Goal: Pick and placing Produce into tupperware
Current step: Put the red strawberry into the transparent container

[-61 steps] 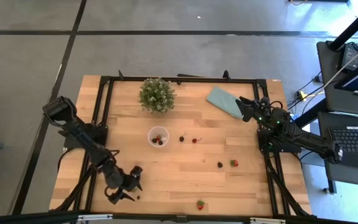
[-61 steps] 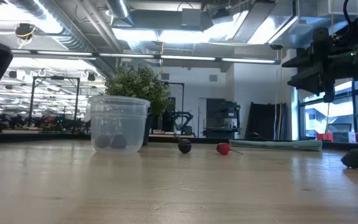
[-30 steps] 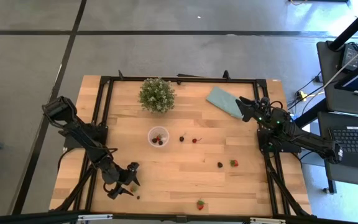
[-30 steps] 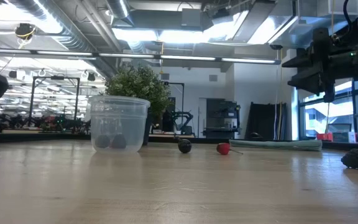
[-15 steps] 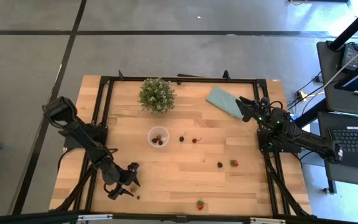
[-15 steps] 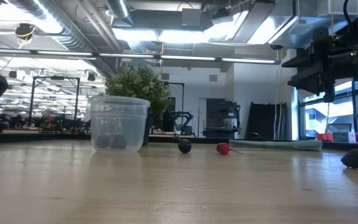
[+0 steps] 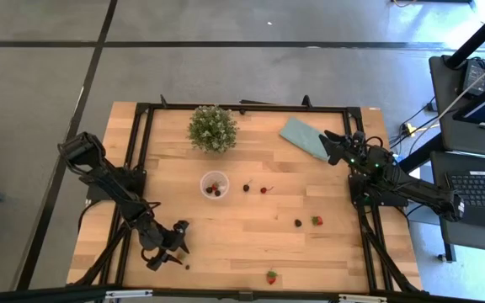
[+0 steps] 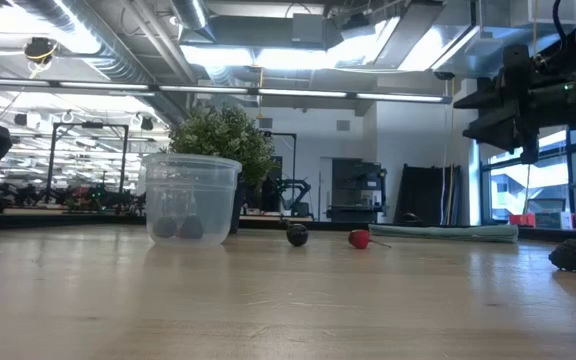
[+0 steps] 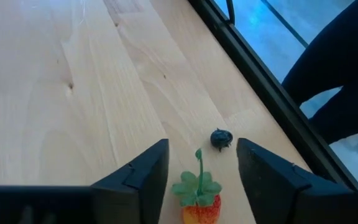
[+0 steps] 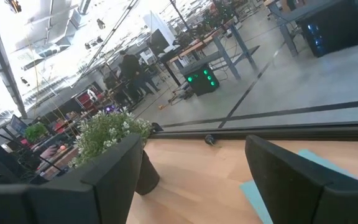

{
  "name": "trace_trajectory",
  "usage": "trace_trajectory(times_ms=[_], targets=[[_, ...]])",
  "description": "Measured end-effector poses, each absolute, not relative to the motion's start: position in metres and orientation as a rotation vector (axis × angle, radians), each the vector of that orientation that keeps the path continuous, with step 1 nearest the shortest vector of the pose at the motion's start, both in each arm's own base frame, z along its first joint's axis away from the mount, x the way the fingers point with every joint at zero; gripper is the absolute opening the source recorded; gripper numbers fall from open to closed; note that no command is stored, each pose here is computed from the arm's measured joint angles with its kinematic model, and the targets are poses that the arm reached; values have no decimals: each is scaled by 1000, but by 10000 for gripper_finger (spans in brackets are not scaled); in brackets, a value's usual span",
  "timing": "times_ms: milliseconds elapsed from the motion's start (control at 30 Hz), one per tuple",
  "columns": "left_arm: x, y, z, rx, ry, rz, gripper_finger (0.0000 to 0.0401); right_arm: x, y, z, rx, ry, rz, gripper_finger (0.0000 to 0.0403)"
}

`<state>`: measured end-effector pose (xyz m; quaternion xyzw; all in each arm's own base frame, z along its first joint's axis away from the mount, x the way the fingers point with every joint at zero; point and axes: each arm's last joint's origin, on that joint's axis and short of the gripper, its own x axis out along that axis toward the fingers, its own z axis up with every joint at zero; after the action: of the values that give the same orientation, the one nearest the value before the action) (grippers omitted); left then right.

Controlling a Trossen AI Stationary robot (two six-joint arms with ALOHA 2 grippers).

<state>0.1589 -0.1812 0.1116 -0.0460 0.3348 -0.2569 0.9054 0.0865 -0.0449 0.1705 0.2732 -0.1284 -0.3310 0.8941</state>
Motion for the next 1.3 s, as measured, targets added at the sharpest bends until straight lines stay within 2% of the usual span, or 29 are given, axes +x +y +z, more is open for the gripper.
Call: trace_trajectory(times_ms=[300, 533, 867, 1100, 1300], targets=[[159, -181, 112, -97, 689, -532, 95, 86, -45, 171, 566, -266, -686, 288], [159, -181, 112, -147, 702, -514, 8, 86, -45, 171, 567, -267, -686, 288], [167, -167, 119, -224, 680, -460, 2, 86, -45, 171, 574, -270, -685, 288], [168, -125, 141, -194, 676, -334, 1, 87, -45, 171, 622, -285, -674, 288], [173, -77, 174, -187, 532, -188, 1, 87, -44, 171, 625, -276, -648, 288]])
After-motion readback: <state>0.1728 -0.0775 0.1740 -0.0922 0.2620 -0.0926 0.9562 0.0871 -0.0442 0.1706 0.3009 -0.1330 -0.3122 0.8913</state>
